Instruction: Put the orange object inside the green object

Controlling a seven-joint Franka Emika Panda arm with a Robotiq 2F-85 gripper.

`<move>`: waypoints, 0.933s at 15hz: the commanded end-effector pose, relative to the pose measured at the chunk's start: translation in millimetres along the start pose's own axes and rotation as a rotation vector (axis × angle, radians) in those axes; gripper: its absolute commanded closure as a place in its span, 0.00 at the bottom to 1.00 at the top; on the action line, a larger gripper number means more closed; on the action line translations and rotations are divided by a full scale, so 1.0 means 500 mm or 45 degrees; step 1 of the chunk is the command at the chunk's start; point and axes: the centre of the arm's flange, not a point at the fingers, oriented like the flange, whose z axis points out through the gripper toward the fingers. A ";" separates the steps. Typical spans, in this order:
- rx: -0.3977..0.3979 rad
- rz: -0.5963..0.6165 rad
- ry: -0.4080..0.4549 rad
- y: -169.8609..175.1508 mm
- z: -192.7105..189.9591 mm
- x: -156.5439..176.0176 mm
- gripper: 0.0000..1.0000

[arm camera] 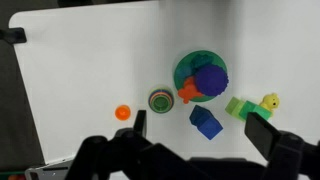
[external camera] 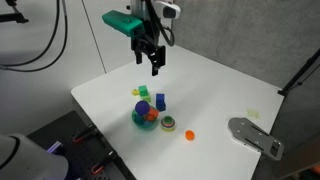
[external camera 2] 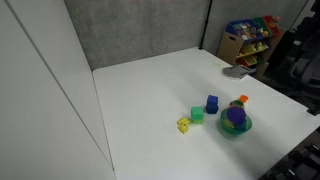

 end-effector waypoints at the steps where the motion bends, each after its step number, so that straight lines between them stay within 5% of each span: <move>1: 0.000 0.000 0.001 0.000 -0.001 0.000 0.00; 14: -0.005 0.073 0.083 0.074 0.048 0.122 0.00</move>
